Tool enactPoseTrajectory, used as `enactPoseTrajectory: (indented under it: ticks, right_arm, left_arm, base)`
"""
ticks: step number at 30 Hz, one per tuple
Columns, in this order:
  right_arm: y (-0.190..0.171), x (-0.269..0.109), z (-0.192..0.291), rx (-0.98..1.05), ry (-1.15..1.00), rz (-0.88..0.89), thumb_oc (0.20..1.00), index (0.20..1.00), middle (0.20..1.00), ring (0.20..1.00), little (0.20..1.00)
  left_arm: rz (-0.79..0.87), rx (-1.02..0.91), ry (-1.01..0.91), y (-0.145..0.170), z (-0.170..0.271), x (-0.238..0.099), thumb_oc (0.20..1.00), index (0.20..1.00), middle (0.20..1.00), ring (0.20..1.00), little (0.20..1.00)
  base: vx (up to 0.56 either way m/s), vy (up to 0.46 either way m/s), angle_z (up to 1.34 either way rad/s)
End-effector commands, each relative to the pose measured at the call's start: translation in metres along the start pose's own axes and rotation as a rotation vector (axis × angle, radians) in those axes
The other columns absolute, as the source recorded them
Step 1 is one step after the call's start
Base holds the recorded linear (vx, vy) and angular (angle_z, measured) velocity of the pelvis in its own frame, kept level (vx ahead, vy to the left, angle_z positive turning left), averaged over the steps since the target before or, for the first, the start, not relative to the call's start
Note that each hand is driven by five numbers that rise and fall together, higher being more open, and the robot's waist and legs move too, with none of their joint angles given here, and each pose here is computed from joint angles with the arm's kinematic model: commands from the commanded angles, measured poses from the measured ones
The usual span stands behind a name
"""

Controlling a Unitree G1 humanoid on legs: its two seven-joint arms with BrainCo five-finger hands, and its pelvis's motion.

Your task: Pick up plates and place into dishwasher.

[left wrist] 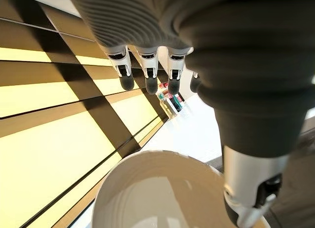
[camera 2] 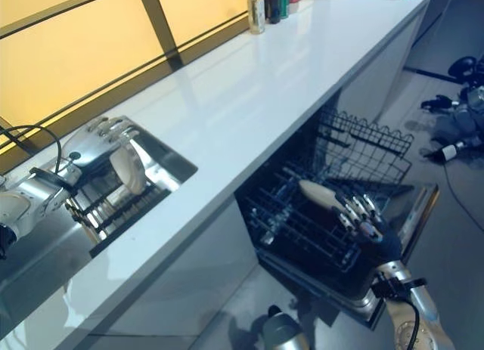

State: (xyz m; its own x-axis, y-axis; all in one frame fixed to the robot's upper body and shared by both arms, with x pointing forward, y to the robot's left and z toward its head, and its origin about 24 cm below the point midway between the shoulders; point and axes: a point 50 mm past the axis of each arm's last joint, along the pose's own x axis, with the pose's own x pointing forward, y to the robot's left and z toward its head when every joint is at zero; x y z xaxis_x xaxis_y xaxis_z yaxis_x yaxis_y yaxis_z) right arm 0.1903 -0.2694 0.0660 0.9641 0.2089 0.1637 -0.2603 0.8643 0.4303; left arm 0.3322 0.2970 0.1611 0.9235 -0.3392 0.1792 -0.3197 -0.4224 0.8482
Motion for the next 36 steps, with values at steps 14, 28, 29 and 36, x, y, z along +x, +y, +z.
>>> enactPoseTrajectory:
  ticks: [14,28,29,36]
  right_arm:
    - [0.007,0.014,0.046,-0.099,-0.116,0.120,1.000,1.000,1.000,1.000,1.000]
    - [0.013,0.029,0.056,-0.111,-0.153,0.142,1.000,1.000,1.000,1.000,1.000]
    - [0.013,0.029,0.055,-0.113,-0.159,0.142,1.000,1.000,1.000,1.000,1.000]
    - [0.013,0.034,0.059,-0.108,-0.195,0.151,1.000,1.000,1.000,1.000,1.000]
  left_arm:
    - [-0.082,0.273,0.117,0.013,-0.027,0.014,1.000,1.000,1.000,1.000,1.000]
    - [-0.206,0.586,0.151,0.043,-0.043,0.043,0.200,0.200,0.200,0.200,0.200]
    - [-0.206,0.605,0.165,0.044,-0.045,0.044,0.200,0.200,0.200,0.200,0.200]
    - [-0.287,0.724,0.202,0.046,-0.057,0.042,0.200,0.200,0.200,0.200,0.200]
  base:
    - [-0.04,0.038,0.01]
    - [-0.04,0.021,0.00]
    - [-0.05,0.011,-0.02]
    - [-0.05,0.001,-0.02]
